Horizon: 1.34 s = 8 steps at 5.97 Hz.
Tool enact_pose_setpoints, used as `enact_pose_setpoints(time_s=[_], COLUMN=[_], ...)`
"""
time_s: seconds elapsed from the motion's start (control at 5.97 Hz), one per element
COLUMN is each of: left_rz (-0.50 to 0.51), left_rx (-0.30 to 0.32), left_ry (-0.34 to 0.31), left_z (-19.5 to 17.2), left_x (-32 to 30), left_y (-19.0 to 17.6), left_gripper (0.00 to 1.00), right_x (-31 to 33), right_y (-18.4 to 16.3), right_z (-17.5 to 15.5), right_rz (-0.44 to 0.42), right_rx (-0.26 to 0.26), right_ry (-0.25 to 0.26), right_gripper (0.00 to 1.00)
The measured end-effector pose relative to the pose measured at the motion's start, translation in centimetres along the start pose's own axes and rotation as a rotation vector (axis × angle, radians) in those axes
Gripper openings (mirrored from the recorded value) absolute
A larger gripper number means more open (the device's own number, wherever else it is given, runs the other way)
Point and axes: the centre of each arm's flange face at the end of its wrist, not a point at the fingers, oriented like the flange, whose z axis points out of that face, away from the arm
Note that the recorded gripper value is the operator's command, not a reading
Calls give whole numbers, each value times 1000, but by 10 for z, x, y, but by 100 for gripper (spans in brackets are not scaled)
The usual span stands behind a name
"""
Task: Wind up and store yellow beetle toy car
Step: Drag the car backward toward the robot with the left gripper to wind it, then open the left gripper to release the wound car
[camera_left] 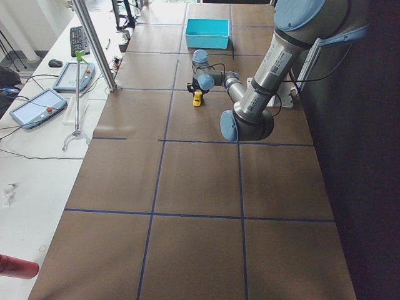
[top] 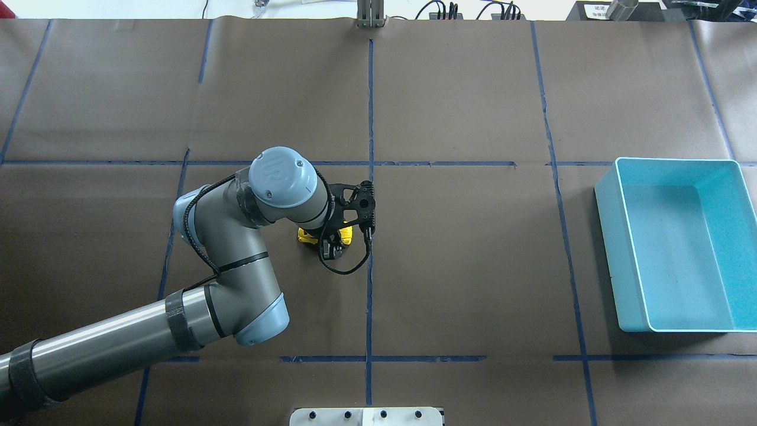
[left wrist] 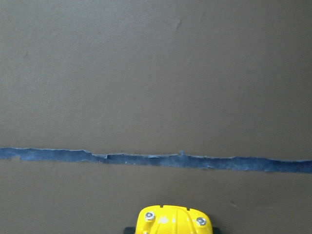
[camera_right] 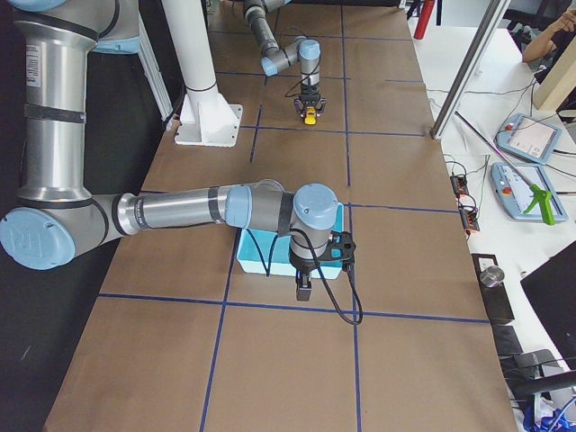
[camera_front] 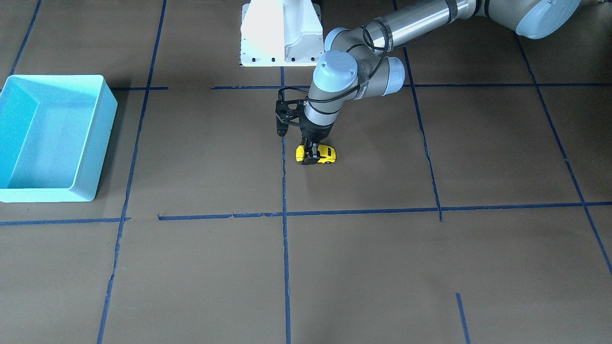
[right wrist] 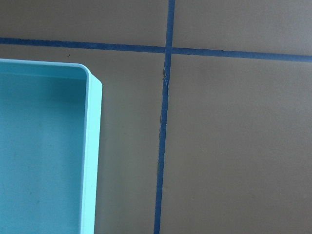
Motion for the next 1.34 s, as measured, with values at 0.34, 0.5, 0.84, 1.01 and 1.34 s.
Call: enact_pose_setpoints(time_s=[0.34,0.5,0.84,1.01,1.34], left_rz=[-2,-2,12,24,30], left_rx=[-4,-6,-11,-14,-13], left_ry=[-2,-1,-1,0,-1], left_z=[-2,-2,0,1,0], left_x=[2,3,5,6,6], left_y=[16,20,23,24,23], left_gripper=[0,28,100,100,100], right_x=[0,0,0,0,0], right_y=[0,0,0,0,0], right_z=[0,0,0,0,0], right_rz=[0,0,-1,0,-1], right_rx=[0,0,1,0,1], right_ry=[0,0,0,0,0], right_gripper=[100,100,100,100,100])
